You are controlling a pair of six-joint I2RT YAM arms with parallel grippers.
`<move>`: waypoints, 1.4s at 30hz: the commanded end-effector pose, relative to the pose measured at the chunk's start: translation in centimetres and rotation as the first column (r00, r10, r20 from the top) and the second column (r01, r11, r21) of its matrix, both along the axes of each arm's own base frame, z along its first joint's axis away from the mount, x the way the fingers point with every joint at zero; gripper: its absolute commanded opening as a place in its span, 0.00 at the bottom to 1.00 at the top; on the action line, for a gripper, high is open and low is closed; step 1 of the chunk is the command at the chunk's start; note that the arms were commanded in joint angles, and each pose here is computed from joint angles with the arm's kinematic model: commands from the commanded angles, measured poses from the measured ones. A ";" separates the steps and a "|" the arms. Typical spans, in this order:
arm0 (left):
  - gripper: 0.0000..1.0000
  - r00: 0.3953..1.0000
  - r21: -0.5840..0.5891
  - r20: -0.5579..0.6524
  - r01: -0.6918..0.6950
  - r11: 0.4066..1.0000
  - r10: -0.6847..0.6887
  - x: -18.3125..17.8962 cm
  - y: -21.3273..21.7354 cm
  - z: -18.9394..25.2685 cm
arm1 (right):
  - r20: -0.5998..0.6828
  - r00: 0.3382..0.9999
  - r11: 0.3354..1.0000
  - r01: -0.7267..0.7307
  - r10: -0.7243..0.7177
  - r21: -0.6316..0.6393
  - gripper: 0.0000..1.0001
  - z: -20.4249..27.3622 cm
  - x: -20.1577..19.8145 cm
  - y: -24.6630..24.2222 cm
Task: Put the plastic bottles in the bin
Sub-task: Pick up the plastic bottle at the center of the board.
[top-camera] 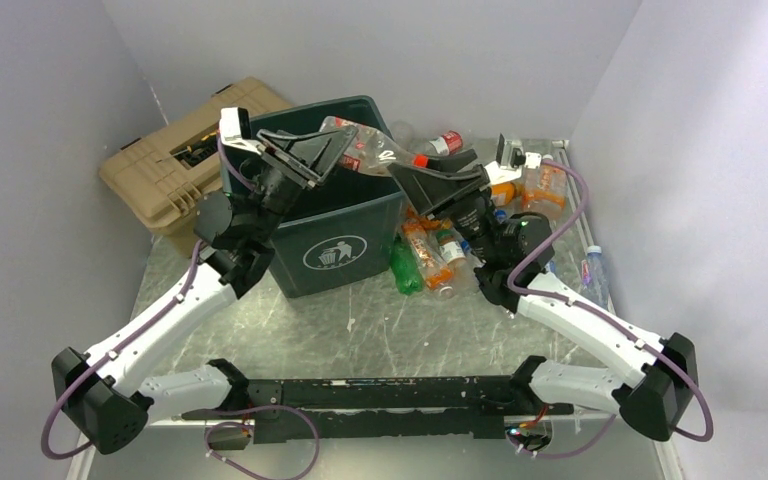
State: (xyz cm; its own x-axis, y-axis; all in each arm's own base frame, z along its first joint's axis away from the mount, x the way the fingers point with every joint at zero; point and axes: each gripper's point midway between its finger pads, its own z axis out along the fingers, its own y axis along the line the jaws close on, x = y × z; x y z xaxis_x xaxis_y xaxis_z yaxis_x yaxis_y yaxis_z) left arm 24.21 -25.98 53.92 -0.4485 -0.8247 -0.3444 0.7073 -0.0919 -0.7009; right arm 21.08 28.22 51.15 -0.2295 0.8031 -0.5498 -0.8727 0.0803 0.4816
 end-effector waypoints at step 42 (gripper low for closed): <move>0.99 0.657 0.880 0.350 0.013 0.474 -0.668 -10.9 -4.3 -6.1 | -0.058 0.993 0.565 -0.106 0.102 -0.818 0.00 -2.9 -7.5 -2.9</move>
State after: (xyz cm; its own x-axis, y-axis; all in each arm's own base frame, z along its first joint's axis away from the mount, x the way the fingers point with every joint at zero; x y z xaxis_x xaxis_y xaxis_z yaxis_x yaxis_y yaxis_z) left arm 16.76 -31.40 45.44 -0.1854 0.1570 -0.9701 0.9823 0.0009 -0.1876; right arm 14.28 24.69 45.35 -0.3186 -0.0465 -0.9467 -0.8671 0.4178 0.2713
